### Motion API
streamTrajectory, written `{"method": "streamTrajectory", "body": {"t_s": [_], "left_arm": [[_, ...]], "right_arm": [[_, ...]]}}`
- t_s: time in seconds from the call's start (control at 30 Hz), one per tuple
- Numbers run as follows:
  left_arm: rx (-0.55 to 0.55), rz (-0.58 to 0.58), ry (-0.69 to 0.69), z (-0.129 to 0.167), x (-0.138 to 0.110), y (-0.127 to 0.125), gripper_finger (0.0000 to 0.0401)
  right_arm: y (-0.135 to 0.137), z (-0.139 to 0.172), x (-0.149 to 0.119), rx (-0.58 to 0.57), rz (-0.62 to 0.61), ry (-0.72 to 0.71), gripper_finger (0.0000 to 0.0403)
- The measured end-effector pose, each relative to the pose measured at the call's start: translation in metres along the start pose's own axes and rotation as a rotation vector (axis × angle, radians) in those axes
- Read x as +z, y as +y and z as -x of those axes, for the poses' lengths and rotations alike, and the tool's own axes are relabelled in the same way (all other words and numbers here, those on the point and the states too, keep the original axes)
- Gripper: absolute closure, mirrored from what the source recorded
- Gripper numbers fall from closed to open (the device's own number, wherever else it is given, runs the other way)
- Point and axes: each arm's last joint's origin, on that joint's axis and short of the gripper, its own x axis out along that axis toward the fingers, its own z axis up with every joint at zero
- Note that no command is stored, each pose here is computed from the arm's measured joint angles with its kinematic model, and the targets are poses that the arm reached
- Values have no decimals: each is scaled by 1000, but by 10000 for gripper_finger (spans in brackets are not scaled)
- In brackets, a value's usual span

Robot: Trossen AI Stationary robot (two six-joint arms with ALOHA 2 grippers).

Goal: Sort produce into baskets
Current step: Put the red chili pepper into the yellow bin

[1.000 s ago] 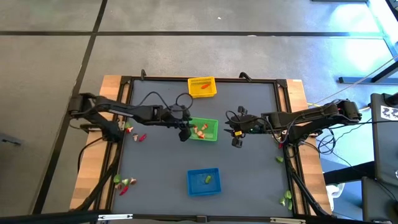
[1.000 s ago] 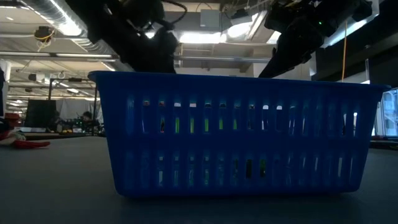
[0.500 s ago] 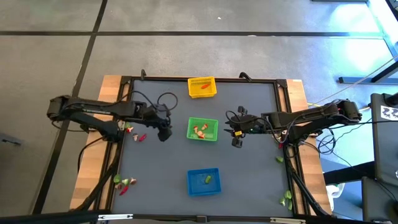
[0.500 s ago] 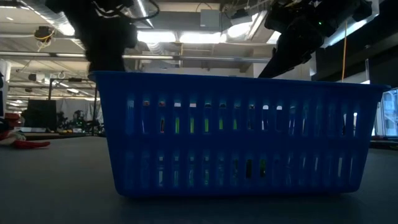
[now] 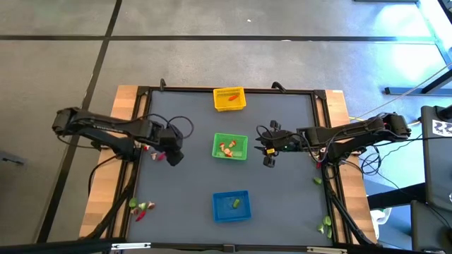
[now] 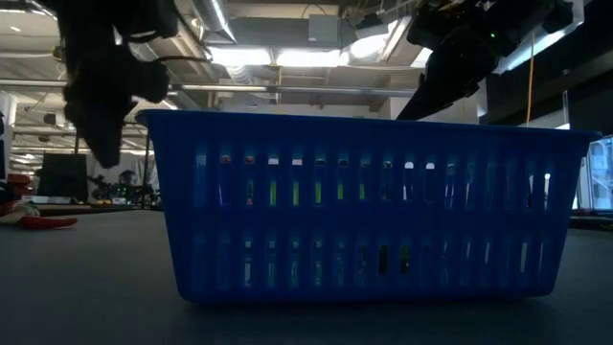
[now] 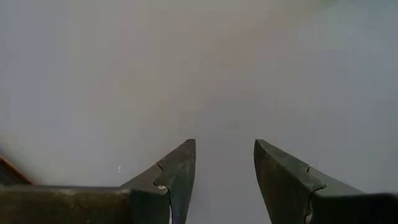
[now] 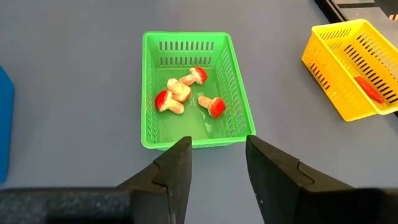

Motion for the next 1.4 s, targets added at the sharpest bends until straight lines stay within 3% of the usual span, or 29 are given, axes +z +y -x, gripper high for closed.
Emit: {"method": "streamTrajectory", "body": {"t_s": [0.33,1.03,1.4], "left_arm": [[68,88,65,-24,-22,7,243],[63,84,140,-60,-46,21,244],[41,34,129,-66,-48,22,319]], "right_arm": [[0,0,0,0,0,0,251],[0,0,0,0,0,0,251],[0,0,0,0,0,0,251]]}}
